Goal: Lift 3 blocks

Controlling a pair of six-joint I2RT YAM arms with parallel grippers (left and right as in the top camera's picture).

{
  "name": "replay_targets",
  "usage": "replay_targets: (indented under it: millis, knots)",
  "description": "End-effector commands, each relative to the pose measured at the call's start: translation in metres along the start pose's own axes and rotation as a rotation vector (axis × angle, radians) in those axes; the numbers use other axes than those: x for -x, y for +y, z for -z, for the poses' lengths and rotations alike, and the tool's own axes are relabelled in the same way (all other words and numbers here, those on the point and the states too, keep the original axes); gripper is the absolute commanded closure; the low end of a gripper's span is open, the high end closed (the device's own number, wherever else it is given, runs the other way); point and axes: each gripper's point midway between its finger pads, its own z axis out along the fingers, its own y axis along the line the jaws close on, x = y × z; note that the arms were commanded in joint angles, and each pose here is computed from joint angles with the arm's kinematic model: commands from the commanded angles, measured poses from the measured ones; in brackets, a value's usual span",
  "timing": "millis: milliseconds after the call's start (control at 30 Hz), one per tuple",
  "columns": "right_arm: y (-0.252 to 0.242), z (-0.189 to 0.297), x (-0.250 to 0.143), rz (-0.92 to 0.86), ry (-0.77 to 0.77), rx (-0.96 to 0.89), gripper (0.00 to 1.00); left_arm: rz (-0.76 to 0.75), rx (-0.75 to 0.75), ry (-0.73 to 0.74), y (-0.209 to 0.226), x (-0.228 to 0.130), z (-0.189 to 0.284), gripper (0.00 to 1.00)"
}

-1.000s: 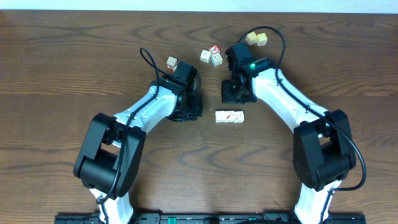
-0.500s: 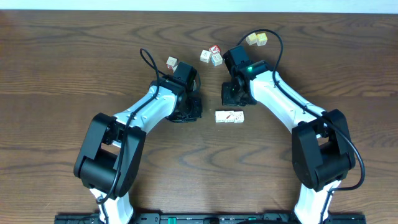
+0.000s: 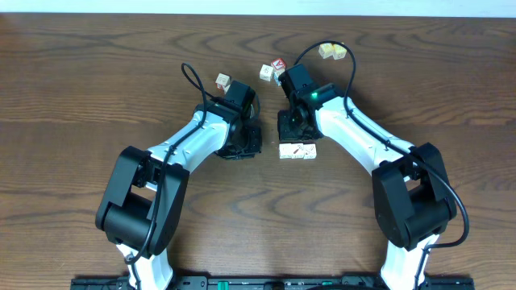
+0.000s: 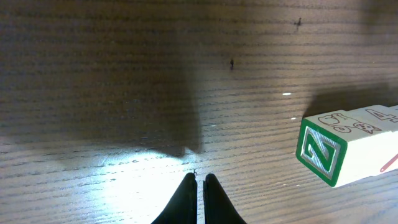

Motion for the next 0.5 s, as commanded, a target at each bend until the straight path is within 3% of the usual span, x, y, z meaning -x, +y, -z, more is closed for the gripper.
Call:
replay_targets:
  millis: [0,467]
  knots:
    - [0.001,-0.0155,-0.0141,0.016,0.027,-0.012,0.99,-0.018,0.003,-0.022,-0.0025,0.0043,0.0069,0.93]
    - [0.0007,-0.0186,-0.0202,-0.012,0.044,-0.008,0.99,-0.019,0.003,-0.023,-0.0025,0.0045,0.0069,0.93]
